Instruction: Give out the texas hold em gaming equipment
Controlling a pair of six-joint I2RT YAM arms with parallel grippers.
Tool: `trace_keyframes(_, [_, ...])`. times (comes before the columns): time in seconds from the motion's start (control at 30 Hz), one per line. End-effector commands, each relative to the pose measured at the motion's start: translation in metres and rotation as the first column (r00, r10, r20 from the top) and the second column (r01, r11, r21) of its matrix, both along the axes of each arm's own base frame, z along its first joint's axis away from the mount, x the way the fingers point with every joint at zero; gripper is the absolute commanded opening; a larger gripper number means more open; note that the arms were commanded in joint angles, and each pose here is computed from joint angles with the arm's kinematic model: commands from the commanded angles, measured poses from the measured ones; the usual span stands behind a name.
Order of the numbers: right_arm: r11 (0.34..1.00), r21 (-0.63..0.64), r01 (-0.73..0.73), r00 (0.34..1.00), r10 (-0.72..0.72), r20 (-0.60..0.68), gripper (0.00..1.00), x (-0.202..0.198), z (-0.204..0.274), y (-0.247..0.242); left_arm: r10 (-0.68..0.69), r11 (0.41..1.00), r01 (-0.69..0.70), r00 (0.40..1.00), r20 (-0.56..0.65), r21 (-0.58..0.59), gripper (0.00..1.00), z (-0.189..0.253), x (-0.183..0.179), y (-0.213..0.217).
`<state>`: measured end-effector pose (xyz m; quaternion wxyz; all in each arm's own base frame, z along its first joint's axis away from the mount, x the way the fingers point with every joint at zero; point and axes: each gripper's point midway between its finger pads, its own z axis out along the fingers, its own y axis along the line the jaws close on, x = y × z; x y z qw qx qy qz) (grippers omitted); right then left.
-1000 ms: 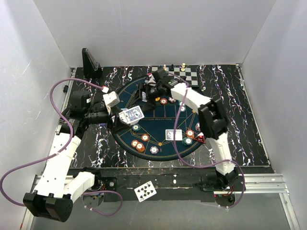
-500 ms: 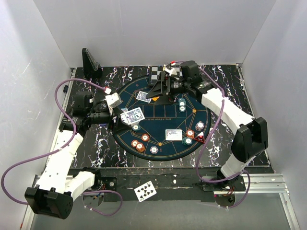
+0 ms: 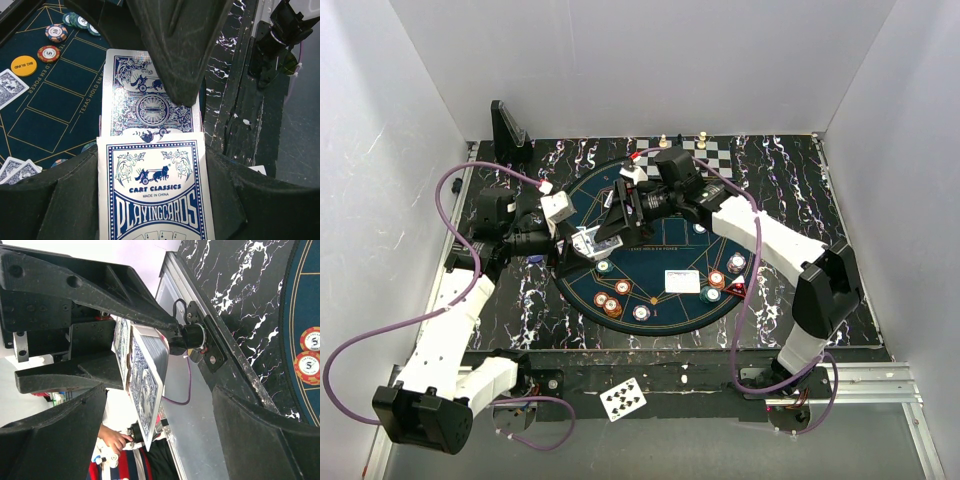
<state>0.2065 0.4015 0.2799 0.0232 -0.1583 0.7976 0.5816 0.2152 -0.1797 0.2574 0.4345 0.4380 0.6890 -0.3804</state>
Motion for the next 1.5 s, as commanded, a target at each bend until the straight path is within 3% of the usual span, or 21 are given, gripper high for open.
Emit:
trace_keyframes(0.0, [0.998,0.049,-0.028,0.999,0.026,0.045,0.92,0.003,0.006,0.008,-0.022,0.999,0.023,0.999,0.048,-0.030,0.00,0.017,0.004,-0.003])
trace_keyframes(0.2, [0.997,0.066,-0.046,0.999,0.046,0.005,0.66,0.004,0.002,0.015,-0.021,0.999,0.023,0.999,0.049,-0.041,0.00,0.020,0.004,-0.005])
trace_keyframes(0.4, [0.997,0.064,-0.031,0.999,0.032,-0.015,0.56,0.003,-0.003,0.009,-0.021,0.999,0.024,0.998,0.052,-0.049,0.00,0.022,0.003,-0.005])
trace_keyframes(1.47, [0.997,0.053,0.057,0.997,-0.055,-0.045,0.44,-0.002,0.013,-0.043,-0.007,0.998,0.011,0.998,0.055,-0.065,0.00,0.028,0.007,-0.006])
